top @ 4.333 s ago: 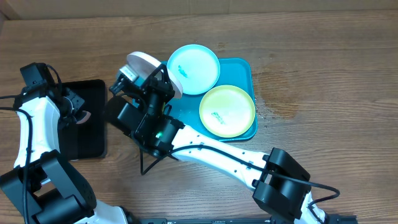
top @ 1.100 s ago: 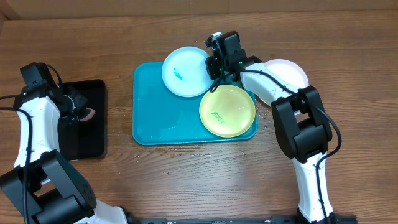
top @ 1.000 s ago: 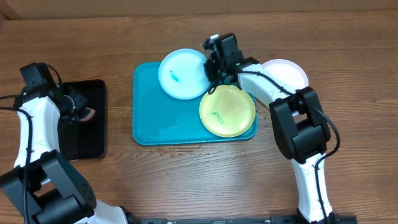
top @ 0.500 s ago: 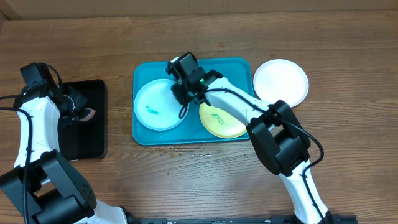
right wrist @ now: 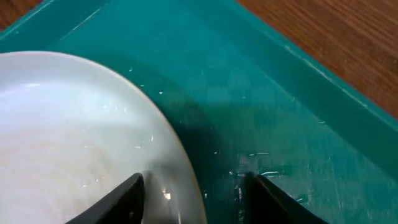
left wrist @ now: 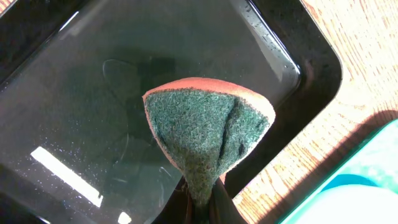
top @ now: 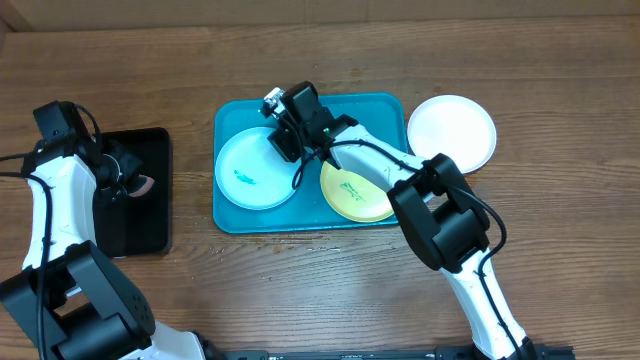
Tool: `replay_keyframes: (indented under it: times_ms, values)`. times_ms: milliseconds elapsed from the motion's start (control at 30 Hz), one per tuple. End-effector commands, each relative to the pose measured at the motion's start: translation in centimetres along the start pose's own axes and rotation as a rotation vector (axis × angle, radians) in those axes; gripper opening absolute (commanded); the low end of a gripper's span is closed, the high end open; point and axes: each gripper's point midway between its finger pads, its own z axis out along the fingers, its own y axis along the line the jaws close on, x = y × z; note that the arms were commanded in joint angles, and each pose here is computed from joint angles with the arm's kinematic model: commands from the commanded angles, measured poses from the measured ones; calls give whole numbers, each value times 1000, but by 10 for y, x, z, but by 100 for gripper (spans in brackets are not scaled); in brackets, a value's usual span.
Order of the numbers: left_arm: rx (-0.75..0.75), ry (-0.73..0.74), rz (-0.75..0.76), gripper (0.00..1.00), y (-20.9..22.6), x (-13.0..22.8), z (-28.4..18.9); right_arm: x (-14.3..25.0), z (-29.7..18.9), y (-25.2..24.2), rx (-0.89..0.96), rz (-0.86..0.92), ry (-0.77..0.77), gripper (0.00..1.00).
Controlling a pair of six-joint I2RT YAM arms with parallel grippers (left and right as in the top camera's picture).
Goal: Clean dirty plates on tray and stack at the side
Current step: 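Move the right gripper to the light-blue plate rim and grip it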
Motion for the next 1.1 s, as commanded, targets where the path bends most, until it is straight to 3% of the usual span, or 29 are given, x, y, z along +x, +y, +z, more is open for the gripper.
replay_keyframes:
  times_ms: [0, 133, 167, 333, 533, 633, 833, 1067]
  values:
    - [1, 14, -16, 4, 0, 3, 2, 20, 14, 14, -82, -8, 46, 48]
    - [-1, 19, -10, 4, 1, 4, 2, 20, 12, 15, -81, 44, 61, 9]
    - [-2, 19, -1, 4, 1, 4, 2, 21, 11, 14, -76, 57, 70, 4]
    - [-10, 14, 10, 4, 2, 3, 2, 13, -15, -3, 39, 141, 135, 4]
    - [-195, -75, 11, 4, 35, -10, 2, 15, -50, -5, 118, 452, 232, 4]
    - [-215, -83, 11, 4, 41, -8, 9, 28, -53, -3, 141, 568, 281, 4]
    - [-237, -54, 13, 4, 50, 3, 37, 47, -58, 12, 141, 604, 369, 4]
    - [-275, 20, 16, 4, 59, 16, 65, 42, -56, 19, 134, 601, 351, 4]
